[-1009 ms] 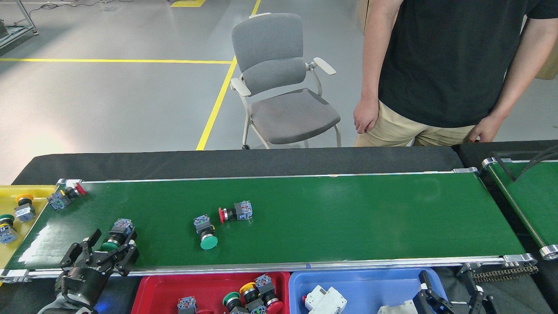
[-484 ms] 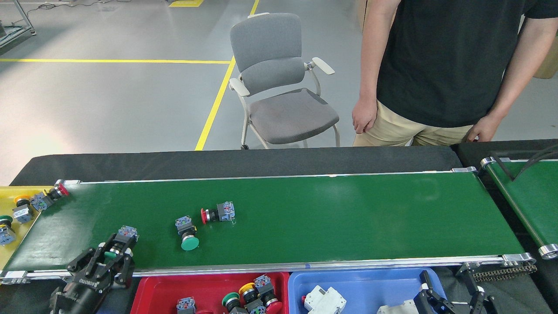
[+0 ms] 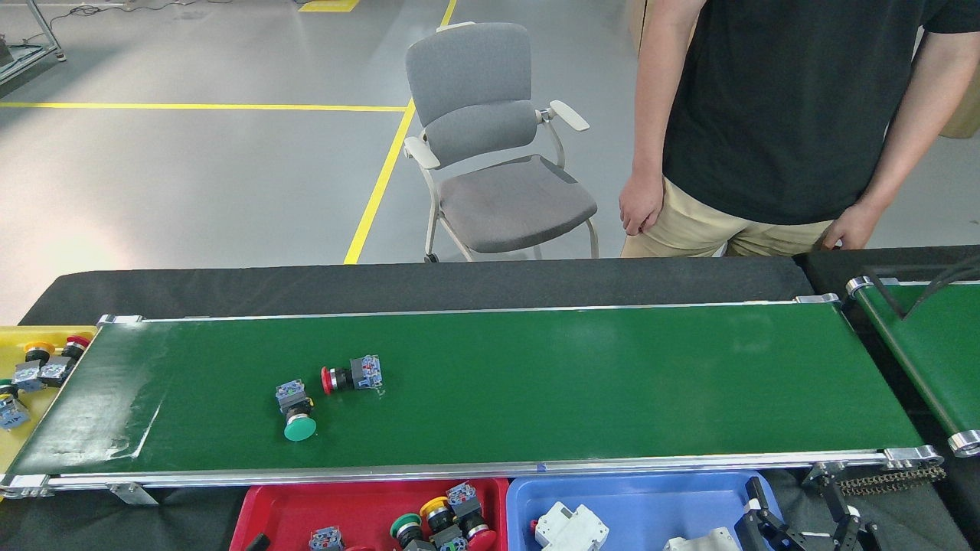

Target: Pick switch part from conveyor to tray

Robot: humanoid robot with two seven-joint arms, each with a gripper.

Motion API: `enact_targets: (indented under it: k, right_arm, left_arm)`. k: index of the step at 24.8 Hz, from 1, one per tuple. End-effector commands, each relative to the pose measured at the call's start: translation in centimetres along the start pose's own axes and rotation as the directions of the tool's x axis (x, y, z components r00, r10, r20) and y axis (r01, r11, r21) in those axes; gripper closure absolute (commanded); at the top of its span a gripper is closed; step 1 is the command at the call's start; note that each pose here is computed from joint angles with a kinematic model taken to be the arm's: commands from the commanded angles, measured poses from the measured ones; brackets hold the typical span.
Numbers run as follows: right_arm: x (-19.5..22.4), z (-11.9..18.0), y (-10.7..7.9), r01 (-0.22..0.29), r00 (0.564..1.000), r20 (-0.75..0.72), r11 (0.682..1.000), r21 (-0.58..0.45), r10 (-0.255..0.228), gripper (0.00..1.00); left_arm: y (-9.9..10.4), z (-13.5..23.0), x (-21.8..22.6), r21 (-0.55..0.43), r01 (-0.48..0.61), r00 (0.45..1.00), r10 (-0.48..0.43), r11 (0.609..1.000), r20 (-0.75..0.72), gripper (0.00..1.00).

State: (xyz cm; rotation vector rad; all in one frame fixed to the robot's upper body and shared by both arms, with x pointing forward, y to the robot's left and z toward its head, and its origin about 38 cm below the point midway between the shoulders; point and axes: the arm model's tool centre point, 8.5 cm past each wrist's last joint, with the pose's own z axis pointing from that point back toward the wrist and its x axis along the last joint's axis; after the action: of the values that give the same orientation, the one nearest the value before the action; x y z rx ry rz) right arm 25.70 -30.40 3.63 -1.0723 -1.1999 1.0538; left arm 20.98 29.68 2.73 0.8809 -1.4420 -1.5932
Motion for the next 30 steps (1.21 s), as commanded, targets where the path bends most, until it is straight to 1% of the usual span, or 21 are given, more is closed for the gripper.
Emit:
enact_targets:
  k: [1,2,3,4,6,10,13,17,20,22,26,28,30]
  right_arm:
    - [-0.2,-0.1,-0.5,-0.004,1.0,-0.001,1.0,-0.017,0.004,0.01]
    - [-0.2,-0.1,-0.5,-0.004,1.0,-0.001,1.0,-0.017,0.004,0.01]
    - [-0.2,-0.1,-0.5,-0.004,1.0,-0.001,1.0,-0.017,0.004,0.01]
    - [-0.2,-0.1,-0.5,-0.004,1.0,-0.001,1.0,-0.017,0.004,0.01]
    - [-0.2,-0.1,-0.5,-0.004,1.0,-0.001,1.0,-0.017,0.004,0.01]
    - [-0.2,-0.1,-0.5,-0.004,1.0,-0.001,1.0,-0.017,0.004,0.01]
    - [-0.2,-0.1,-0.5,-0.004,1.0,-0.001,1.0,-0.017,0.004,0.01]
    - [-0.2,-0.1,-0.5,-0.006,1.0,-0.001,1.0,-0.017,0.006,0.01]
    - [-0.2,-0.1,-0.5,-0.004,1.0,-0.001,1.0,-0.017,0.004,0.01]
    - [-0.2,0.0,-0.4,-0.005,1.0,-0.002,1.0,-0.016,0.005,0.01]
    - [-0.2,0.0,-0.4,-0.005,1.0,-0.002,1.0,-0.016,0.005,0.01]
    - [-0.2,0.0,-0.4,-0.005,1.0,-0.002,1.0,-0.016,0.005,0.01]
    - [-0.2,0.0,-0.4,-0.005,1.0,-0.002,1.0,-0.016,0.005,0.01]
  left_arm:
    - [1.2,0.2,-1.5,0.036,0.025,0.999,-0.024,0.999,-0.046,0.0]
    - [1.4,0.1,-2.2,0.042,0.035,0.996,-0.031,0.998,-0.088,0.0]
    - [2.0,-0.4,-4.2,0.055,0.067,0.976,-0.054,0.996,-0.211,0.0]
    - [2.2,-1.0,-5.5,0.055,0.079,0.959,-0.061,0.995,-0.276,0.0]
    - [1.8,-1.5,-7.1,0.035,0.073,0.942,-0.058,0.997,-0.33,0.0]
    - [1.4,-2.3,-8.2,-0.011,0.056,0.939,-0.057,0.998,-0.34,0.0]
    - [2.1,-3.1,-8.6,0.001,0.066,0.938,-0.062,0.998,-0.342,0.0]
    - [3.0,-5.8,-9.9,-0.012,0.054,0.937,-0.055,0.998,-0.345,0.0]
    - [2.9,-8.1,-11.6,-0.047,0.047,0.92,-0.062,0.998,-0.387,0.0]
    - [2.7,-8.9,-12.2,-0.059,0.042,0.916,-0.062,0.997,-0.397,0.0]
    - [2.7,-9.1,-14.0,-0.08,0.046,0.907,-0.075,0.996,-0.414,0.0]
    - [2.8,-9.4,-15.3,-0.091,0.046,0.89,-0.082,0.995,-0.448,0.0]
    - [2.4,-10.4,-16.1,-0.102,0.025,0.879,-0.07,0.994,-0.472,0.0]
